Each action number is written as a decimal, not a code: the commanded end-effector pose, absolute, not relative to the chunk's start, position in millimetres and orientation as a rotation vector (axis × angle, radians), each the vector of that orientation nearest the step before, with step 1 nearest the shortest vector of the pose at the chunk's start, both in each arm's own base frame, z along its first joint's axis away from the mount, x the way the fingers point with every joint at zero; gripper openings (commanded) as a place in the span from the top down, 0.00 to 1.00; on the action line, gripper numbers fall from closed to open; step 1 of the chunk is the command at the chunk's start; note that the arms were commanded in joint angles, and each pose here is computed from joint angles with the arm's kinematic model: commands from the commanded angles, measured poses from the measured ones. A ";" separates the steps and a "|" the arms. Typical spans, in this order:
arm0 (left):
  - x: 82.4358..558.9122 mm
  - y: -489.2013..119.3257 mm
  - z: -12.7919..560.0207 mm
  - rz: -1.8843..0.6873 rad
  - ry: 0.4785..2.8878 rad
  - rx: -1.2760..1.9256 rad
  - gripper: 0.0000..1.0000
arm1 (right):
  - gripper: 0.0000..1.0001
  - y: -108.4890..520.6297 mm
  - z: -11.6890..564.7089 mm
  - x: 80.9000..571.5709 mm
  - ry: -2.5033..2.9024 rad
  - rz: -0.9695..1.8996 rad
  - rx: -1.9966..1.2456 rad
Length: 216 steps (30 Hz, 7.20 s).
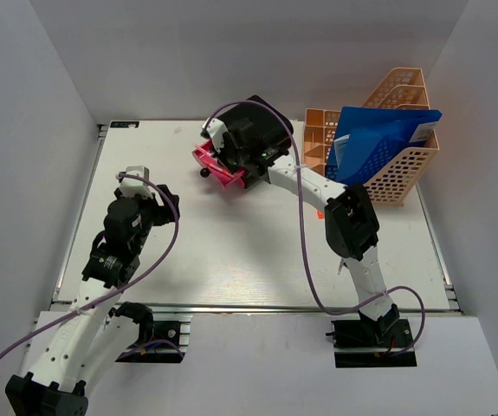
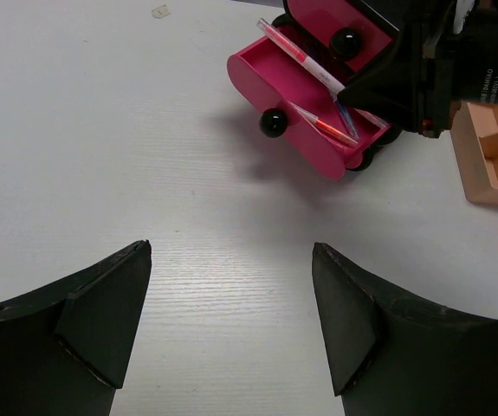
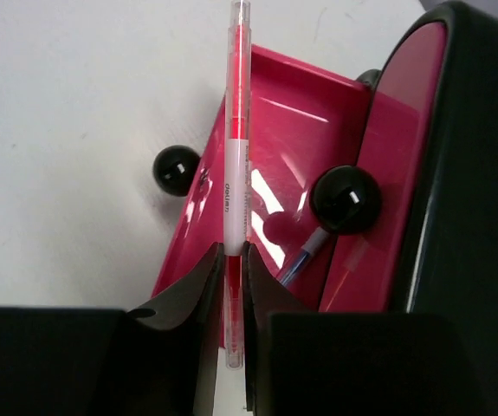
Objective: Organize the desk
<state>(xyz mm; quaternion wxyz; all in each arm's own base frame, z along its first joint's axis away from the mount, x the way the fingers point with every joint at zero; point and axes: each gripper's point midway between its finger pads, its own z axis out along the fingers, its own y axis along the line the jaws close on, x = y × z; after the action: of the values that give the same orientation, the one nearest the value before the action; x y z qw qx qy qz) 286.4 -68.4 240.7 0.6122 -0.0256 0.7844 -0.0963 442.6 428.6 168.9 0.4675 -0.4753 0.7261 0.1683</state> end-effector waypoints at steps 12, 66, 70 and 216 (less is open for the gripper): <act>286.6 -62.8 234.3 -0.185 1.825 -0.064 0.15 | 0.95 433.1 149.2 480.2 1.743 0.306 -1.011; 276.0 -82.4 251.0 -0.299 1.770 0.012 0.28 | 0.43 76.2 106.0 255.1 2.534 0.105 -0.531; 275.6 -82.0 251.1 -0.298 1.769 0.011 0.28 | 0.46 68.4 81.7 252.7 2.658 0.116 -0.480; 278.8 -67.6 243.7 -0.216 1.746 -0.009 0.30 | 0.95 442.3 268.5 421.5 1.595 0.384 -1.167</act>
<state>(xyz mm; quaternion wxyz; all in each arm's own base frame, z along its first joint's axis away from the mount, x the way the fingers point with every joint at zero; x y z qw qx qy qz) 277.3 -69.5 244.4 0.6348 0.0000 0.7666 -0.0969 451.8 442.5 177.5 0.4924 -0.4970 0.7089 0.0896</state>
